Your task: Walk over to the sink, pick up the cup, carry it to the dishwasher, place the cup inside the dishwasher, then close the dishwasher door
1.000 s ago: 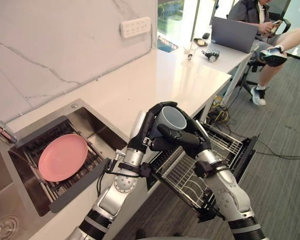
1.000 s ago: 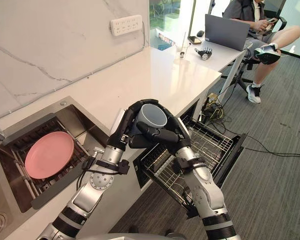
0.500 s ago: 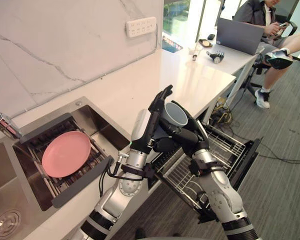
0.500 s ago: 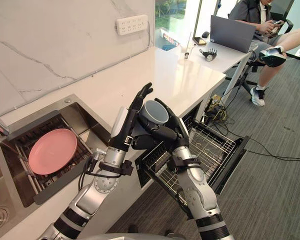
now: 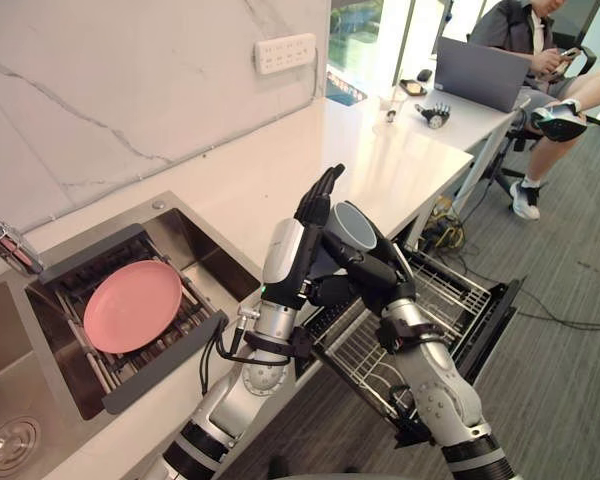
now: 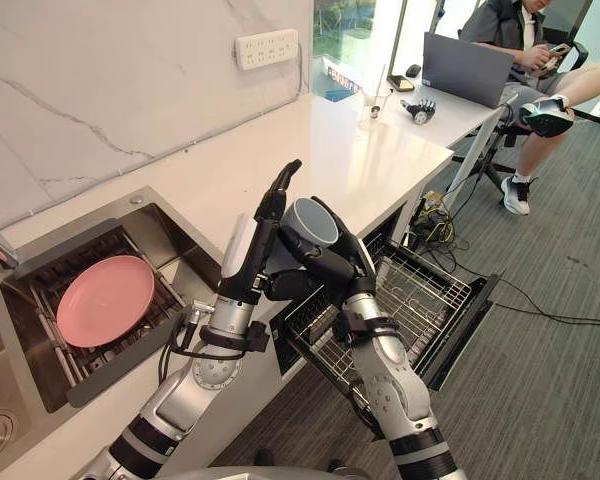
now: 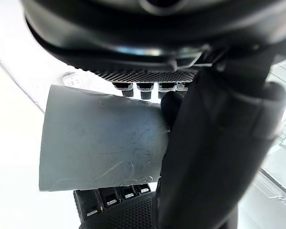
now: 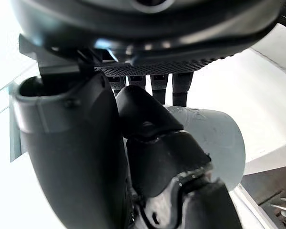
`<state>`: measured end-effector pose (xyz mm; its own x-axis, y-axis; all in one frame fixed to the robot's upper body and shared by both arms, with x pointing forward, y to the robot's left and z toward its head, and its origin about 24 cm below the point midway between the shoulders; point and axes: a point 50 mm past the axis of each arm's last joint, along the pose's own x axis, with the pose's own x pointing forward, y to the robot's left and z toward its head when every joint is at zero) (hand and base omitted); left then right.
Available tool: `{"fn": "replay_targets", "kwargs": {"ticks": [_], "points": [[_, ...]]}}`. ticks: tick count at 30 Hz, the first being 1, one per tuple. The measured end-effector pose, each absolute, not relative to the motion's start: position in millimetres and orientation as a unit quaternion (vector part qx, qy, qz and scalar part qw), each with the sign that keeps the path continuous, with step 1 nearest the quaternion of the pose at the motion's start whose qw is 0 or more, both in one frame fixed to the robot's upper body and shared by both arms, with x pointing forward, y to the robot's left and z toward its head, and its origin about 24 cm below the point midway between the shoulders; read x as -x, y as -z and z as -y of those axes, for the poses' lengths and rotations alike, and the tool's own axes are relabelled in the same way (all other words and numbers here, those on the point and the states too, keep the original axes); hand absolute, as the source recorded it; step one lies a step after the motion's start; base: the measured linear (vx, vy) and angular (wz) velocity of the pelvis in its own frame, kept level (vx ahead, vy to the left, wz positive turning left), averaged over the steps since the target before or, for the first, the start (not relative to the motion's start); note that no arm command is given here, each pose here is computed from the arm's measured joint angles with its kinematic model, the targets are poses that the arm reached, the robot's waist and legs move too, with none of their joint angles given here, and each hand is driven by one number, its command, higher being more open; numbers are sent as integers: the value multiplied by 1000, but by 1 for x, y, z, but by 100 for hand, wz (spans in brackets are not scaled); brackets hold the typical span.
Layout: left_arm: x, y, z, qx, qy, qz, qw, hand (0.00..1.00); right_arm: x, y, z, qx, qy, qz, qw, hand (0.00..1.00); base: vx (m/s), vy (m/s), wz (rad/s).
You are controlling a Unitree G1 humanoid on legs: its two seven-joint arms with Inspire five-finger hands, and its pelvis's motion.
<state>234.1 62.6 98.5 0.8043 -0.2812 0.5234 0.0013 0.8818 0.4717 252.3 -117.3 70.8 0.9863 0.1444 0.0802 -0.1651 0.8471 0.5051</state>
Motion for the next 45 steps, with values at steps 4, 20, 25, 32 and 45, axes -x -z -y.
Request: {"fn": "replay_targets", "kwargs": {"ticks": [4,20,25,32,45], "points": [[-229,-98,-55,-219,88,313,920,100,-254,-76,126,-226,-13,50,973,0,0,0,0],[-204,-126,-37,-155,133,418,885,100,-261,-75,192,-231,209,88,946,0,0,0,-1],[-206,-116,-45,-59,180,334,923,100,-257,-80,212,-204,261,114,937,0,0,0,0],[-203,-52,-47,202,319,9,926,100,-243,-82,256,-196,347,138,907,0,0,0,0],[-139,85,-105,195,222,-335,895,100,-225,-28,256,-156,280,20,947,0,1,-2,4]]}}
